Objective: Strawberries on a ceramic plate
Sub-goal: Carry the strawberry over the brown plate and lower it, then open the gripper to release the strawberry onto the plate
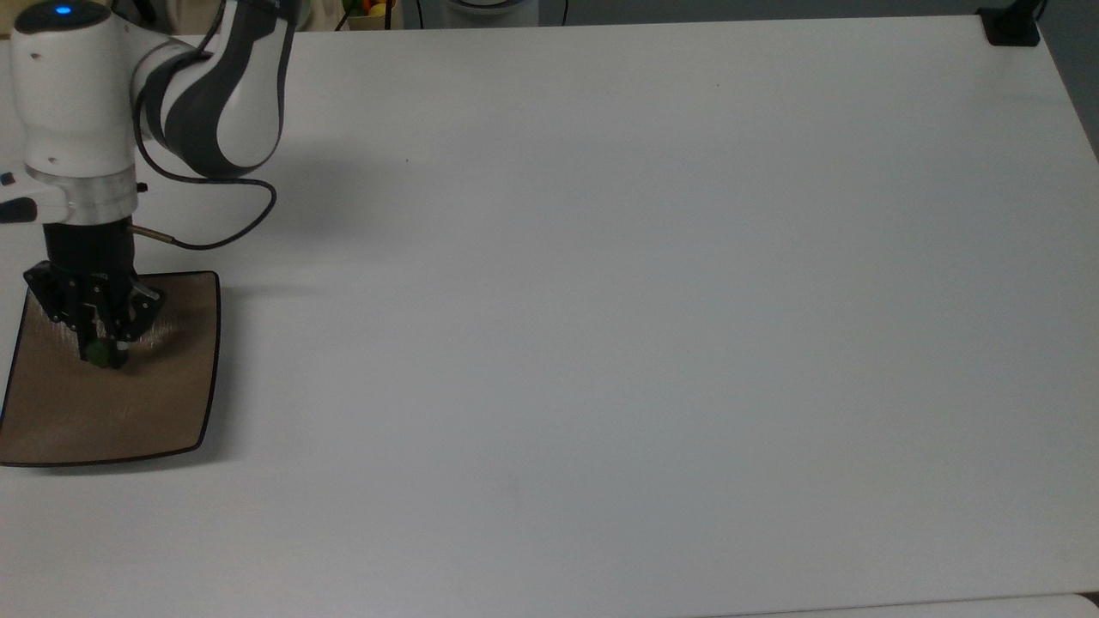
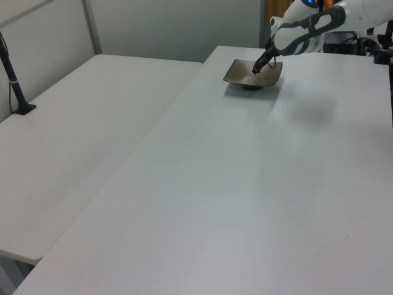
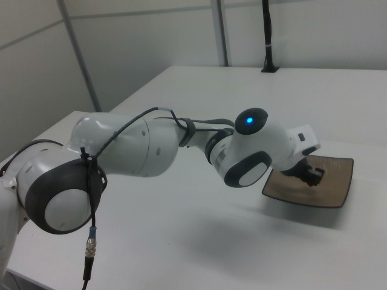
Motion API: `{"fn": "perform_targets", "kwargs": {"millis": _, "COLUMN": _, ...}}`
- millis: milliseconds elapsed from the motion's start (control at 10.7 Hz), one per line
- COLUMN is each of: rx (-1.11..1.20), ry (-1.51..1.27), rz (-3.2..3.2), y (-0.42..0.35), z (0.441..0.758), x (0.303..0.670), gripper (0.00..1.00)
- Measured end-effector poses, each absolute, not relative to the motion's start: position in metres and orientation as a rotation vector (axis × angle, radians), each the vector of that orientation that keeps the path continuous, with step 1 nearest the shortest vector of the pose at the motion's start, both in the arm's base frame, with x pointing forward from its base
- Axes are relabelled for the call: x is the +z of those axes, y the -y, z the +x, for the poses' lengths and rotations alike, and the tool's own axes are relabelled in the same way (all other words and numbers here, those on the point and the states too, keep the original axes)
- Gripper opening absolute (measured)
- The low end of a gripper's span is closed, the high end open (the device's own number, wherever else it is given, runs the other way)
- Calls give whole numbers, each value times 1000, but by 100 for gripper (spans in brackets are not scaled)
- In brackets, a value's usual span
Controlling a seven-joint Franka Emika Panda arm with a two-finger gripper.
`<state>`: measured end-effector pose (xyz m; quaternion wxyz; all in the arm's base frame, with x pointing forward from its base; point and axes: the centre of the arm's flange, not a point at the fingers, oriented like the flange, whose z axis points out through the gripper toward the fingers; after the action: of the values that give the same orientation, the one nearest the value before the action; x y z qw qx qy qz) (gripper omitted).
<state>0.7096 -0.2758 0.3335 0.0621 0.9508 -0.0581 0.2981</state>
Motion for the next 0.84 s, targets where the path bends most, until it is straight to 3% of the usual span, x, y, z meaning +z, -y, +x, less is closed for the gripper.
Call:
{"fn": "perform_targets", "kwargs": {"millis": 374, "rx": 915, "ry": 176, "rz": 2874, "y": 268, "z": 715, "x": 323, "gripper": 35}}
{"fn": "perform_targets", "kwargs": {"millis": 467, "rx": 918, "ry": 177, "rz": 2873, "y": 268, "z": 715, "x": 324, "gripper": 46}}
{"fn": "perform_targets", "kwargs": {"millis": 748, "rx": 929, "ry": 170, "rz": 2869, "y": 266, "z": 718, "x": 328, "gripper": 93}}
{"fn": "perform_targets", "kwargs": {"millis": 841, "rx": 942, "ry": 163, "rz": 2865, "y": 263, "z": 720, "x": 333, "gripper": 99}}
